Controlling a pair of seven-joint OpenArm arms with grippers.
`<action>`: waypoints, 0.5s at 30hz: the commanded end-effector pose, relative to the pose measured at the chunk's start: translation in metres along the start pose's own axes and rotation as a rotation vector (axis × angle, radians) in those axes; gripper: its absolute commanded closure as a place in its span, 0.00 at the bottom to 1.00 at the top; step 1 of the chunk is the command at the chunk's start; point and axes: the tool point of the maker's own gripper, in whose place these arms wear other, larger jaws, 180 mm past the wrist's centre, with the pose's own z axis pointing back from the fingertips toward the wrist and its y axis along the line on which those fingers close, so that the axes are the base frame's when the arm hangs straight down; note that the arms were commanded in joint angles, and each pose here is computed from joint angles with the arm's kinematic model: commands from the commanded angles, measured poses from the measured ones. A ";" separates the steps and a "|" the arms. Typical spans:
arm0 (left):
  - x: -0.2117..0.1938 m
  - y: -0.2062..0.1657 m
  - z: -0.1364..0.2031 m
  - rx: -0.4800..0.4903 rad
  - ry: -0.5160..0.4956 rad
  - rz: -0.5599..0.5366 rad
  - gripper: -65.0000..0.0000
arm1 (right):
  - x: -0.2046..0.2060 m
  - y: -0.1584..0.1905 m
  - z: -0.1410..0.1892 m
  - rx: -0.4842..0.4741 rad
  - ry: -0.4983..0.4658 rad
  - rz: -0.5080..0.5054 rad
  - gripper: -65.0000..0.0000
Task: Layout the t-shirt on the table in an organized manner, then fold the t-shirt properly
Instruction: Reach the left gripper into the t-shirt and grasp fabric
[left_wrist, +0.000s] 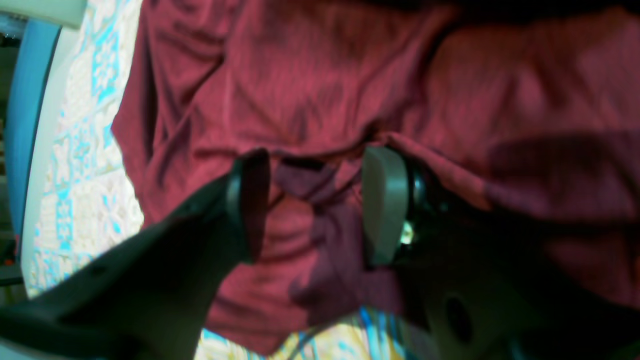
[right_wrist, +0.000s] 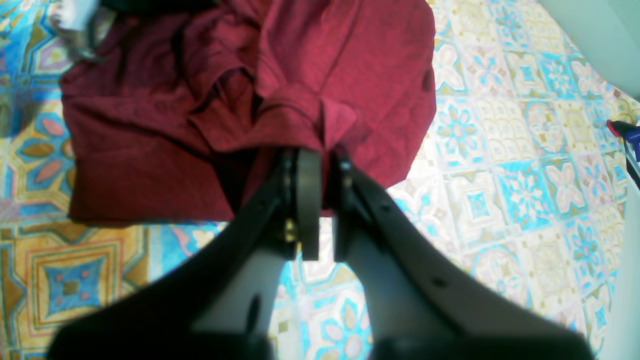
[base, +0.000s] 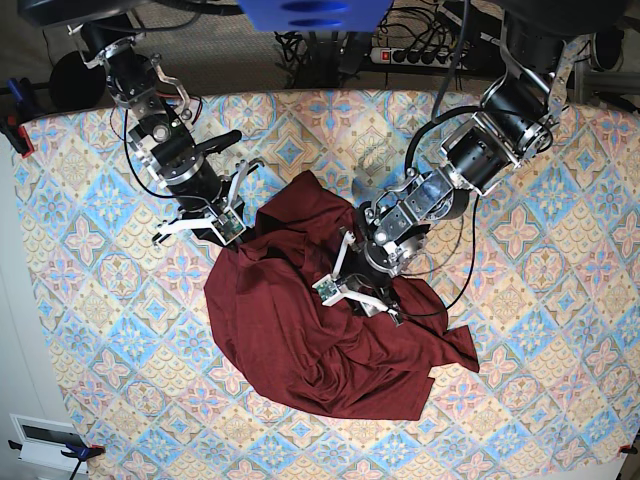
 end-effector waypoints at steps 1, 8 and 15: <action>0.019 0.025 0.000 0.055 -0.054 -0.003 0.70 | 0.014 -0.009 0.002 -0.022 -0.050 0.010 1.00; 0.012 0.061 0.006 0.120 -0.091 0.010 0.99 | 0.012 -0.013 0.003 -0.031 -0.045 0.004 1.00; -0.014 0.112 0.050 0.237 -0.127 0.078 1.00 | 0.012 -0.005 0.005 -0.014 -0.047 0.002 1.00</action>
